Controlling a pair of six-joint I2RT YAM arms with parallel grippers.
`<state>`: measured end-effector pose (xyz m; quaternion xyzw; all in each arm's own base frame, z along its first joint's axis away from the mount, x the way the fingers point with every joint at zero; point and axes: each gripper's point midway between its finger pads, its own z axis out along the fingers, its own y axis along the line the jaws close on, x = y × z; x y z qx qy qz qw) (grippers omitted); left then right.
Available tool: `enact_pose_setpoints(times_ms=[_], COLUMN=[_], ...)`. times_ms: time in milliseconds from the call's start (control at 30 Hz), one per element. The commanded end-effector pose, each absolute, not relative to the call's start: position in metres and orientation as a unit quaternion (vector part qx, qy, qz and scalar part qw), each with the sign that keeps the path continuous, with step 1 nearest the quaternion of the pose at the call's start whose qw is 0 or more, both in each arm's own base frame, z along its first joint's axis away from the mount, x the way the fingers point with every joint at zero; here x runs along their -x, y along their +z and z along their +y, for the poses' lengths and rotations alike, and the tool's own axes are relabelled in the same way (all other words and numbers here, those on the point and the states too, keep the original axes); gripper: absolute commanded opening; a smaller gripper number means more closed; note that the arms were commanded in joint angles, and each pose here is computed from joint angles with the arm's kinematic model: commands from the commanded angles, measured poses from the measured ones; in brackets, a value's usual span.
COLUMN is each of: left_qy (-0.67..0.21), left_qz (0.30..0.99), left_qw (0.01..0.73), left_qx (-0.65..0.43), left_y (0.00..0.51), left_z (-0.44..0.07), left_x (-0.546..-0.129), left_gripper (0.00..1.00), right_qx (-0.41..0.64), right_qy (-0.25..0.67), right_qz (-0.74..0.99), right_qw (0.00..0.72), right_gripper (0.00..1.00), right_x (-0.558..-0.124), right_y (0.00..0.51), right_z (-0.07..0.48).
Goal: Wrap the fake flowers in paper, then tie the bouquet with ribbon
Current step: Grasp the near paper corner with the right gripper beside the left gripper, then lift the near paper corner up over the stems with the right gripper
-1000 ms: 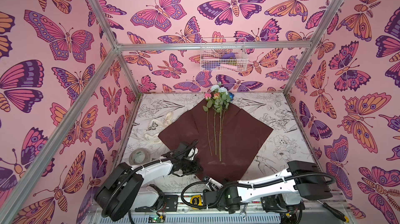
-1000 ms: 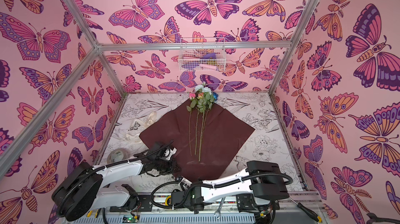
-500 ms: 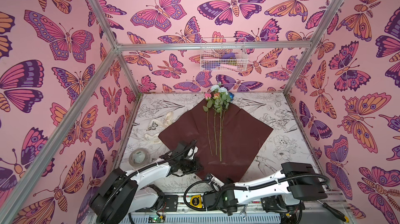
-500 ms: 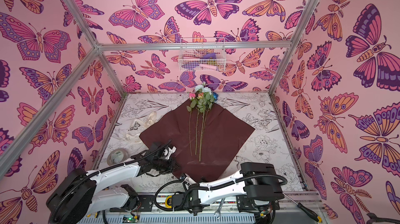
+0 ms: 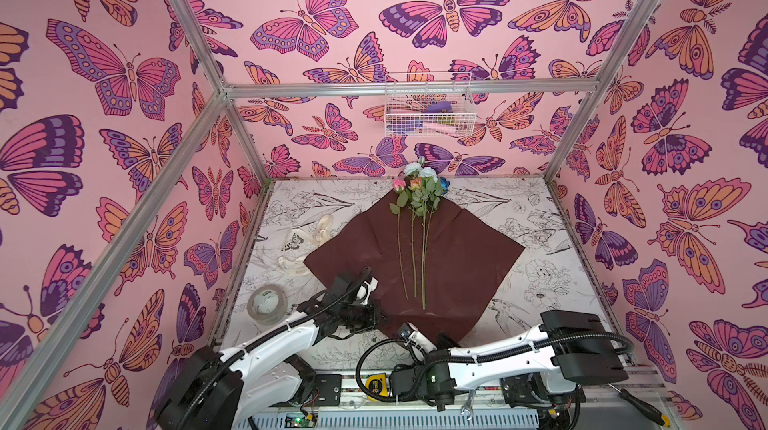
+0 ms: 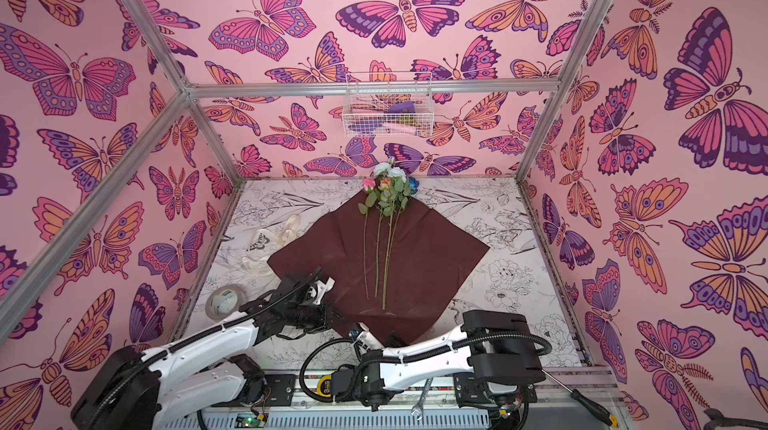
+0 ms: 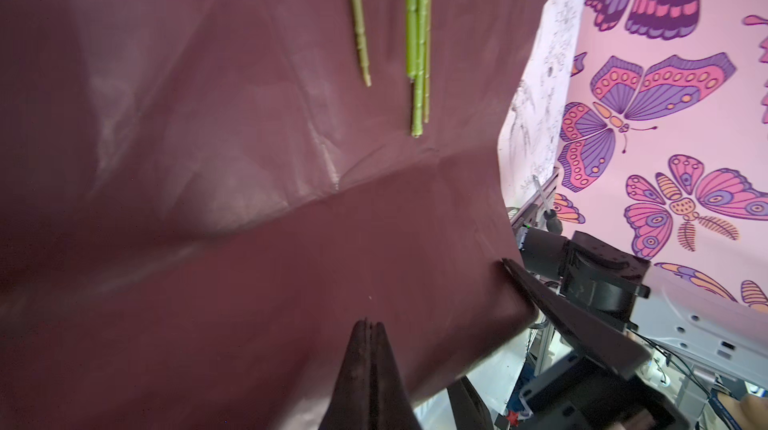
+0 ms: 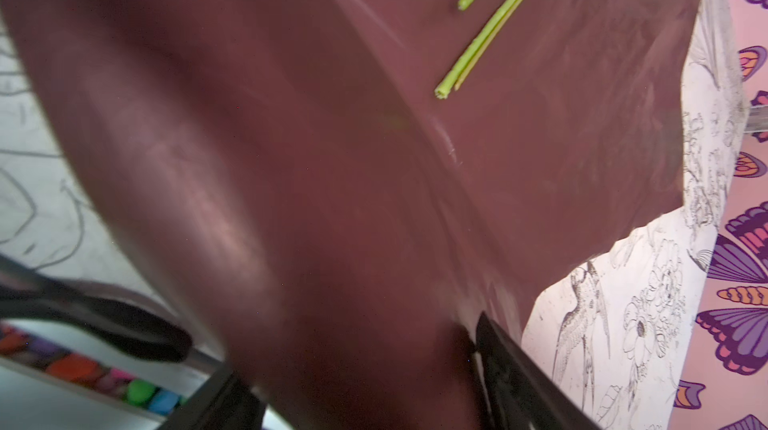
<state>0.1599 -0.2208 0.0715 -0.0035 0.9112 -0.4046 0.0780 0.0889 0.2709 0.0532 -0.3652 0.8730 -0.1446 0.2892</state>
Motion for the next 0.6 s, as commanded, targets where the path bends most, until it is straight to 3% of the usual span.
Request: enact_pose_setpoints(times_ms=[0,233,567], left_qy=[-0.38,-0.361,-0.349], left_qz=[0.922,0.927,0.928], left_qw=[0.073,0.1,0.123], left_qx=[0.022,0.036,0.044], left_y=[0.068,0.076,0.079], left_z=[-0.207,-0.192,-0.182], left_x=[-0.152,-0.149,-0.15], left_gripper=[0.01,0.03,0.03], right_qx=[0.341,0.331,0.312], right_qy=[-0.149,-0.161,-0.145], right_qz=[0.87,0.865,0.874], right_qw=[0.323,0.341,0.342], right_gripper=[0.83,0.91,0.94], right_x=[-0.102,-0.124,-0.159], right_y=[0.07,0.079,0.082], right_z=[0.276,0.277,0.28])
